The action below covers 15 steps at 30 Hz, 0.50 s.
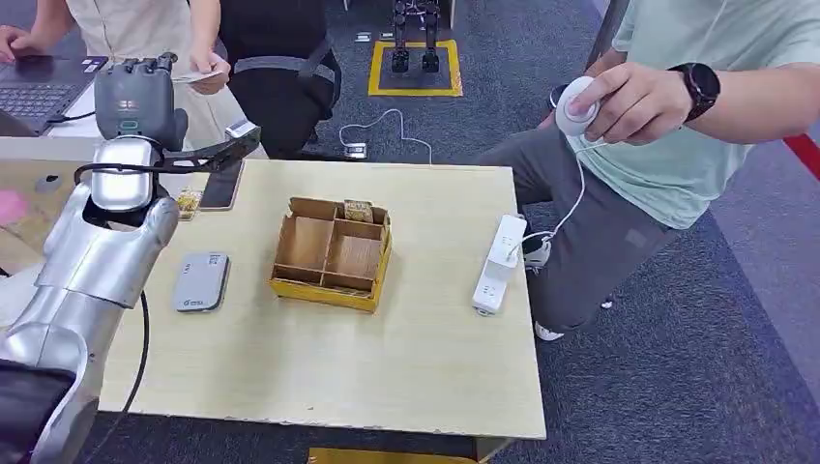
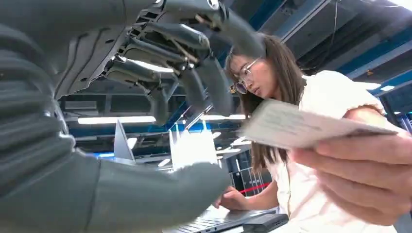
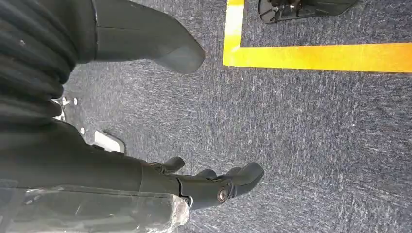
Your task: Pass the card to the sensor for recognition and then transmit it.
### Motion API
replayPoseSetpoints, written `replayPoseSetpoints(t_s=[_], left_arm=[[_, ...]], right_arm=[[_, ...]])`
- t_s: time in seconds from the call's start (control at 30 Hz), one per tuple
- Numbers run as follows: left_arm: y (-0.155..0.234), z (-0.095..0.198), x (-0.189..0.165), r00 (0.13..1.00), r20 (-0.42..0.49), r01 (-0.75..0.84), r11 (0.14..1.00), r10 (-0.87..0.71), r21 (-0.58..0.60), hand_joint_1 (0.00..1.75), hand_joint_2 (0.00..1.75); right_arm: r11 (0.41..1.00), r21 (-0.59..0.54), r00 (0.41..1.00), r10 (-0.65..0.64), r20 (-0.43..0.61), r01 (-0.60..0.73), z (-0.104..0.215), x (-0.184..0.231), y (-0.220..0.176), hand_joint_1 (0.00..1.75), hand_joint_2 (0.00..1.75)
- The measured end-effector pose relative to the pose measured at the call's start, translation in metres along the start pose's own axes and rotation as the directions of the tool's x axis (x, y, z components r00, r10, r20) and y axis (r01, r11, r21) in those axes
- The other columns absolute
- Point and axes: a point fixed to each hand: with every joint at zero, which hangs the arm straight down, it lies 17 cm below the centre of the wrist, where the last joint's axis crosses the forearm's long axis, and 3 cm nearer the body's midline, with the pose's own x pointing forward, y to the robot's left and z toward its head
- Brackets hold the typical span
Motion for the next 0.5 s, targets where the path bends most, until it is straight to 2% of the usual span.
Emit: replayPoseSetpoints(t_s=[0.27,0.37,0.4,0.43,0.47,0.5], left_arm=[[-0.001,0.0,0.001,1.0,0.005,0.001,1.0,-0.001,0.0,0.0,1.75],[-0.002,0.002,0.006,0.999,0.047,-0.001,1.0,0.001,0.009,0.0,1.75],[-0.002,0.004,0.019,0.992,0.123,-0.022,0.999,0.019,0.023,0.0,1.75],[-0.007,0.011,0.038,0.967,0.245,-0.068,0.998,0.065,0.001,0.0,1.75],[-0.022,0.028,0.063,0.882,0.437,-0.155,0.985,0.175,-0.081,0.0,1.75],[-0.034,0.035,0.066,0.831,0.501,-0.195,0.97,0.244,-0.149,0.0,1.75]], right_arm=[[1.0,0.004,1.0,-0.007,-0.003,0.007,0.0,-0.001,0.001,0.0,1.75],[1.0,0.002,1.0,-0.01,-0.007,0.01,0.0,-0.002,0.0,0.0,1.75],[1.0,0.002,1.0,-0.007,-0.005,0.007,0.0,-0.001,0.0,0.0,1.75],[1.0,0.002,1.0,-0.008,-0.002,0.008,0.0,-0.001,0.0,0.0,1.75],[1.0,0.004,1.0,-0.014,0.005,0.014,0.0,-0.001,0.0,0.0,1.75],[1.0,0.004,1.0,-0.011,0.008,0.011,0.0,-0.001,0.0,0.0,1.75]])
